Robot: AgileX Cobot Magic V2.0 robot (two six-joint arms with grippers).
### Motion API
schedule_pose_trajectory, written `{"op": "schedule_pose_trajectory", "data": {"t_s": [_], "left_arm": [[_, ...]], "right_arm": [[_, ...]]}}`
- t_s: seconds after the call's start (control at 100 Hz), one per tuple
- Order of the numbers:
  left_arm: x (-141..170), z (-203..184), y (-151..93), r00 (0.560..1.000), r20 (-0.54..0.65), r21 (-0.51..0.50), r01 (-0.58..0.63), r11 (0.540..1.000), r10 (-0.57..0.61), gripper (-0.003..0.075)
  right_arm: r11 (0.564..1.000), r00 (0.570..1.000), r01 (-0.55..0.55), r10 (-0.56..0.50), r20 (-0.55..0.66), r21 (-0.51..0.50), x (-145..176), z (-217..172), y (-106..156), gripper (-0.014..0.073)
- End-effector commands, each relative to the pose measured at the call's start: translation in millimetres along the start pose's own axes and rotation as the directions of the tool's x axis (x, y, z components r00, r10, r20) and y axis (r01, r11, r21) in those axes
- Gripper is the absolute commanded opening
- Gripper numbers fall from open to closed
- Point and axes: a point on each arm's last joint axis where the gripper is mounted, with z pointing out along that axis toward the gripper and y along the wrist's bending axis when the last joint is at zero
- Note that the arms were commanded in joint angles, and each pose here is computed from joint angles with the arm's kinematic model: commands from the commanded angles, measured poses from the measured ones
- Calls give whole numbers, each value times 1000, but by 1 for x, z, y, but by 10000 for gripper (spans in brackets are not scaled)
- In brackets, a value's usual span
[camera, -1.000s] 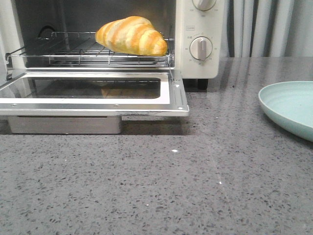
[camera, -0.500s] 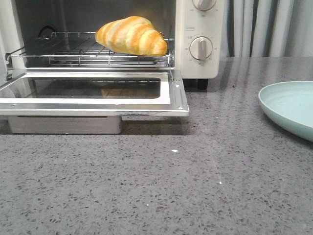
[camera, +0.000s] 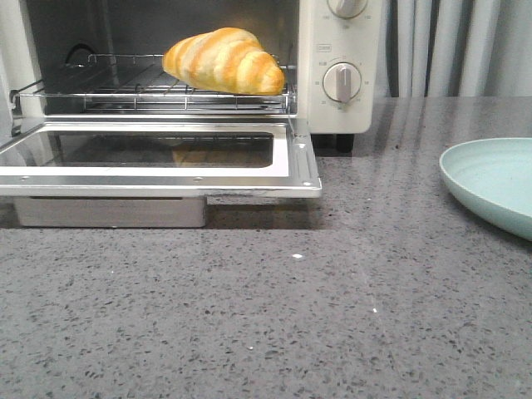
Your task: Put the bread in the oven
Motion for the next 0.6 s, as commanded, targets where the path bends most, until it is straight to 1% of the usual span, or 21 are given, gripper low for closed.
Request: {"op": "schedule_pose_trajectory", "data": {"t_s": [0.0,0.12,0.21,0.4,0.51,0.59], "left_arm": [[-13,-9,-8,991,125,63,49,997,-57,-20],[-4,-7,-15,980,102,92,161,983,-170,-20],[7,-3,-22,965,89,146,231,962,-245,-20],[33,5,-35,950,118,292,247,924,-291,-20],[49,8,-37,935,80,314,305,899,-346,-20],[60,10,-37,928,48,306,338,890,-369,-20]], "right_arm": [[999,1000,17,-17,2,44,-5,0,-4,-65],[999,1000,17,-17,2,44,-5,0,-4,-65],[999,1000,17,-17,2,44,-5,0,-4,-65],[999,1000,17,-17,2,44,-5,0,-4,-65],[999,1000,17,-17,2,44,-5,0,-4,-65],[999,1000,17,-17,2,44,-5,0,-4,-65]]}}
